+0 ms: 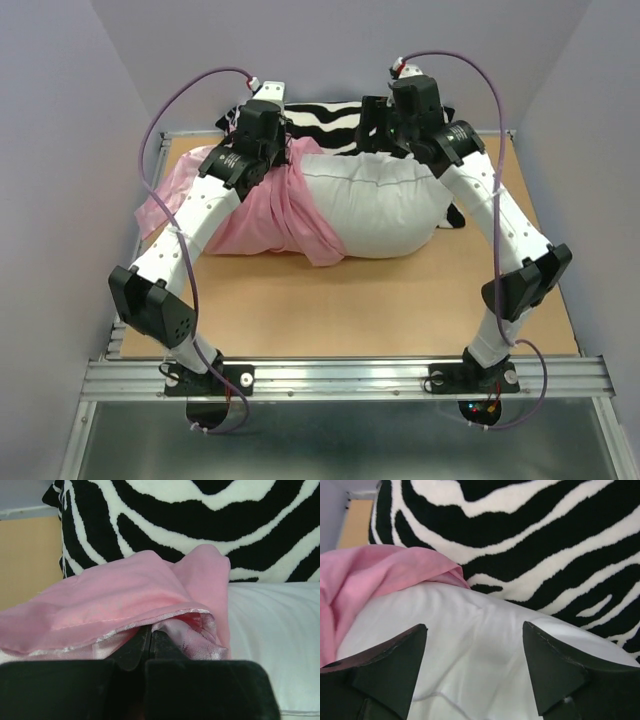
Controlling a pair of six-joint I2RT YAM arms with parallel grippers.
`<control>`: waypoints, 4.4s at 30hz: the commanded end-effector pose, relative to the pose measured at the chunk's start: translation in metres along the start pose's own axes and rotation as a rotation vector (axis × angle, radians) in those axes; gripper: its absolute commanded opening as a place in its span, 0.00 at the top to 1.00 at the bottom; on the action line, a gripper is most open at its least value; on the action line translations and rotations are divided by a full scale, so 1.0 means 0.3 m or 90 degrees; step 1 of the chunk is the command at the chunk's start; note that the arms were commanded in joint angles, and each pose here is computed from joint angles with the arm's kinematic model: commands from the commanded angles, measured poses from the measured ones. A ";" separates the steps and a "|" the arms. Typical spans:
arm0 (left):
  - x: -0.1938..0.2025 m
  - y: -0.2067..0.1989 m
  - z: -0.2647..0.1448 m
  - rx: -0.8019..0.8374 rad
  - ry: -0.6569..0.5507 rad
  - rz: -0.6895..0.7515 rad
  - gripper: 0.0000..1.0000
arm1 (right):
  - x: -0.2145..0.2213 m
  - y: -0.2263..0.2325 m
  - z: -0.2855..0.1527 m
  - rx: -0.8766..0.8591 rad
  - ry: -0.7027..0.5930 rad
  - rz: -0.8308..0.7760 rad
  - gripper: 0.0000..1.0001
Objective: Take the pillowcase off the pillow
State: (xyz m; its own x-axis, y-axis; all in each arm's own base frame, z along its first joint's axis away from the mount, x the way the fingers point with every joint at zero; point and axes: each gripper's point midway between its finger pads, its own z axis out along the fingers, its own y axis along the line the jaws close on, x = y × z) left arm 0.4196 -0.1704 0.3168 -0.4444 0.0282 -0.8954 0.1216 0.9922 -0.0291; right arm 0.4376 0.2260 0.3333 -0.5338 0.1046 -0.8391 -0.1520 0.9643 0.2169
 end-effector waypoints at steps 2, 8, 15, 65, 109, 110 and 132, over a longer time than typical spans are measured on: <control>-0.099 0.016 0.037 -0.019 -0.049 -0.036 1.00 | -0.163 0.056 -0.233 -0.091 -0.107 0.003 0.13; -0.086 0.031 0.120 -0.030 -0.019 -0.041 0.98 | -0.004 0.027 -0.375 -0.152 -0.102 0.021 0.08; -0.068 0.007 0.139 -0.012 -0.013 -0.050 0.97 | 0.292 -0.096 -0.284 -0.102 -0.063 0.038 0.01; 0.244 -0.063 -0.114 -0.093 -0.123 -0.101 1.00 | 0.065 -0.039 -0.019 0.002 -0.054 0.067 1.00; 0.418 0.117 -0.142 -0.103 -0.049 -0.168 1.00 | 0.399 0.217 -0.316 -0.088 -0.015 -0.081 0.19; 0.426 0.099 -0.141 -0.093 -0.045 -0.165 1.00 | 0.464 0.277 -0.327 -0.102 -0.020 -0.112 0.15; 0.223 -0.009 -0.281 0.053 -0.106 -0.147 0.56 | 0.596 0.285 -0.144 0.046 -0.031 -0.179 0.99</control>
State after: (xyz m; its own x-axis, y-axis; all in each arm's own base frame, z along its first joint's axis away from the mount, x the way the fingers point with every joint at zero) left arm 0.3208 -0.1448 0.2381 -0.3995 -0.1830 -0.8983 -0.0160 0.9811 -0.1928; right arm 0.2679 0.3287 0.1407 -0.4794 -0.3072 -0.8221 -0.3233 0.9327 -0.1600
